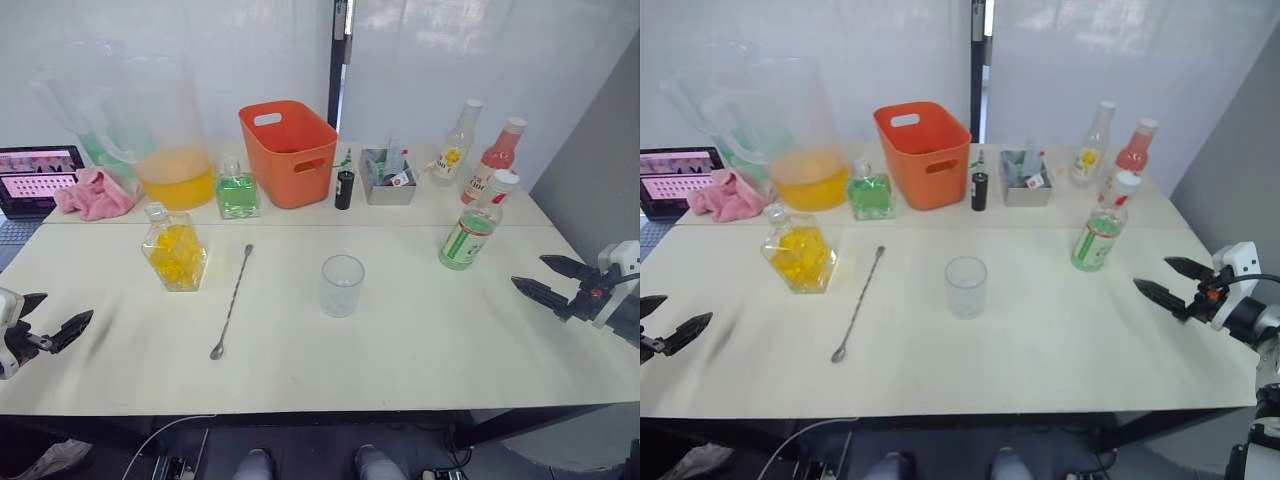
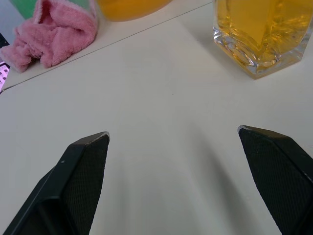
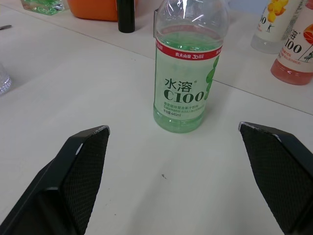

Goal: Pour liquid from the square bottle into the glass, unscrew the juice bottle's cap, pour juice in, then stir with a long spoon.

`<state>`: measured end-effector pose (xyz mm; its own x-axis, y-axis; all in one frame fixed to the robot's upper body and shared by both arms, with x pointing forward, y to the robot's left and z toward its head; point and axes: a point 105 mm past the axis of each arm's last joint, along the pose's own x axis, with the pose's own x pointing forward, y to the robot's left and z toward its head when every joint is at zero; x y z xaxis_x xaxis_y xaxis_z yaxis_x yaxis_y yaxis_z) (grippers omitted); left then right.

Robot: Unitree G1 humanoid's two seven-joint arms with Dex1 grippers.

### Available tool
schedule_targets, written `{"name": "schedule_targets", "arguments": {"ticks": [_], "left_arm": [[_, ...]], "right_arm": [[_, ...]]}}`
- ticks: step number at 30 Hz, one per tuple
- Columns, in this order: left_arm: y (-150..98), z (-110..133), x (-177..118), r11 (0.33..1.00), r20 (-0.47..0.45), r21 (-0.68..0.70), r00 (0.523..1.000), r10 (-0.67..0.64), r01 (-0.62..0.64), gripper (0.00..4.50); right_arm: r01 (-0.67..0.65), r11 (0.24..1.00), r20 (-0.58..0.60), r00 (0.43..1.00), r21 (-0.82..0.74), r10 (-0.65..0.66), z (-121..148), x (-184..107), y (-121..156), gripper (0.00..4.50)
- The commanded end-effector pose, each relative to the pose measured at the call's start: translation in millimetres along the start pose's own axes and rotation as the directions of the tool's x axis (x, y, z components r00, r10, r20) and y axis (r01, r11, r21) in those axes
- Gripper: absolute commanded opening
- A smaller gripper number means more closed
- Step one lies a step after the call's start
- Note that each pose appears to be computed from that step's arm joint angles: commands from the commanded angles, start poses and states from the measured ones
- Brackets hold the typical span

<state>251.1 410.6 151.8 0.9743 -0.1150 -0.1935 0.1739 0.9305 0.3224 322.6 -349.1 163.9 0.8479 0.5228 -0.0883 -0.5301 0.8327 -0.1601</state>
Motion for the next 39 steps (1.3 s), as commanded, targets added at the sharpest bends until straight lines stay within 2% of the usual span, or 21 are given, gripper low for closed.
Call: {"name": "schedule_targets", "arguments": {"ticks": [1,7,10,16,22,28,33,39], "left_arm": [[2,18,-3,1.0,0.073,0.011,0.997,0.013,-0.014,4.46],[-11,25,-4,1.0,0.094,0.003,0.996,0.003,-0.003,4.46],[-18,34,-6,1.0,0.128,-0.002,0.991,0.028,-0.028,4.46],[-56,47,-15,0.991,0.23,-0.114,0.969,0.089,-0.064,4.46],[-92,48,-23,0.967,0.263,-0.21,0.944,0.198,-0.144,4.46],[-120,48,-16,0.936,0.274,-0.296,0.922,0.273,-0.19,4.46],[-125,55,6,0.927,0.298,-0.32,0.908,0.295,-0.196,4.46],[-126,67,39,0.928,0.321,-0.33,0.903,0.285,-0.176,4.46]], "right_arm": [[0.005,1.0,0.043,0.999,-0.02,-0.004,11,0,-2,4.5],[-0.147,0.989,0.081,0.986,-0.003,0.147,36,18,21,4.5],[-0.271,0.962,0.071,0.96,-0.026,0.272,47,30,47,4.5],[-0.492,0.87,0.065,0.868,-0.026,0.492,71,48,98,4.5],[-0.607,0.793,0.069,0.79,-0.051,0.609,88,64,129,4.5],[-0.652,0.753,0.08,0.749,-0.089,0.657,100,70,139,4.5],[-0.666,0.741,0.076,0.737,-0.088,0.672,100,68,145,4.5],[-0.644,0.76,0.06,0.758,-0.081,0.649,93,61,144,4.5]]}}
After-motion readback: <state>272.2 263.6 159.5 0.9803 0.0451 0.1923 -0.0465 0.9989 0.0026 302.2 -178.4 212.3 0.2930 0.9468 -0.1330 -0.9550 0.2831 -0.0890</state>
